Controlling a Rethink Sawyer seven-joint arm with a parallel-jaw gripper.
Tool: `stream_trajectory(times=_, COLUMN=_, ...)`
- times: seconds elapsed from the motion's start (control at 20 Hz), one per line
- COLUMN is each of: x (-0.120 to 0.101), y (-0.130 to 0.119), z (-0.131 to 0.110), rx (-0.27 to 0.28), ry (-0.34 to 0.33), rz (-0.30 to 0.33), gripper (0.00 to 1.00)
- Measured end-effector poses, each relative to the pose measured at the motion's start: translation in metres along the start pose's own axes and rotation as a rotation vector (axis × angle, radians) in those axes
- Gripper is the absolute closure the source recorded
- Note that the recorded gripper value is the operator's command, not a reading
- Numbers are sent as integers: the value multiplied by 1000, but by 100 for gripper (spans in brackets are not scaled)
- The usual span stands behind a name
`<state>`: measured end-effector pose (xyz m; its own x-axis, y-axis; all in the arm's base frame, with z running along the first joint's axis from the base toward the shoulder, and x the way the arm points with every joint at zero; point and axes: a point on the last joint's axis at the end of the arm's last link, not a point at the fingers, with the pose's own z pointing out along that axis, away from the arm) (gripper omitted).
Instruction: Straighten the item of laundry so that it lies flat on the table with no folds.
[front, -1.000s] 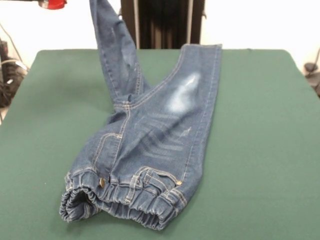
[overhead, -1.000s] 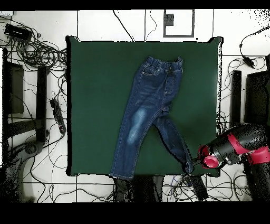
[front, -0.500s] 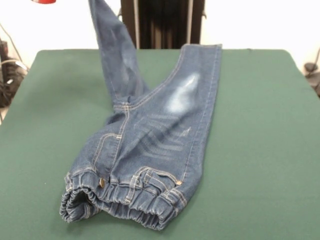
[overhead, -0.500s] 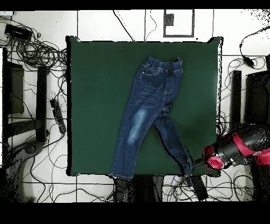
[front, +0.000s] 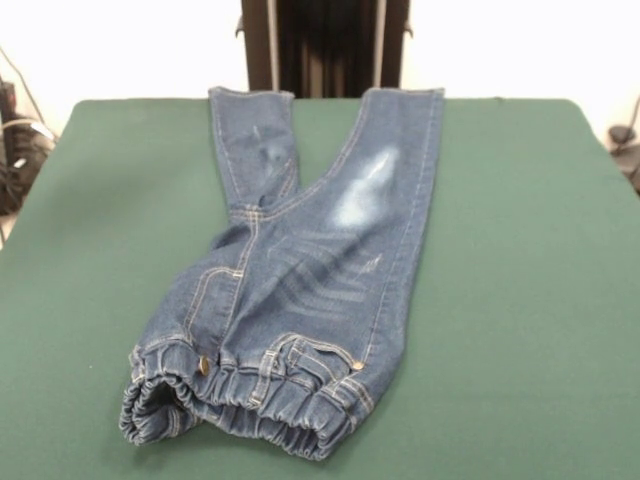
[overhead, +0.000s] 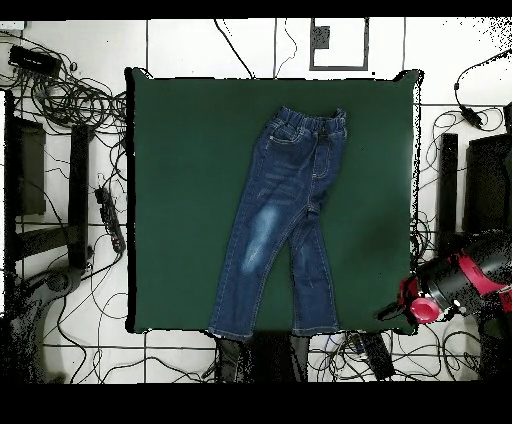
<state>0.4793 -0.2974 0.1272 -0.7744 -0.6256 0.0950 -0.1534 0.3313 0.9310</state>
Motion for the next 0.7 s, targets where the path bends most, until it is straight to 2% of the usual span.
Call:
stream_trajectory(times=0.3, x=5, y=2, z=-15, rx=-5, ry=8, rz=10, gripper=100)
stream_trajectory(times=0.7, x=4, y=4, z=-22, rx=-3, ry=-4, rz=4, gripper=100)
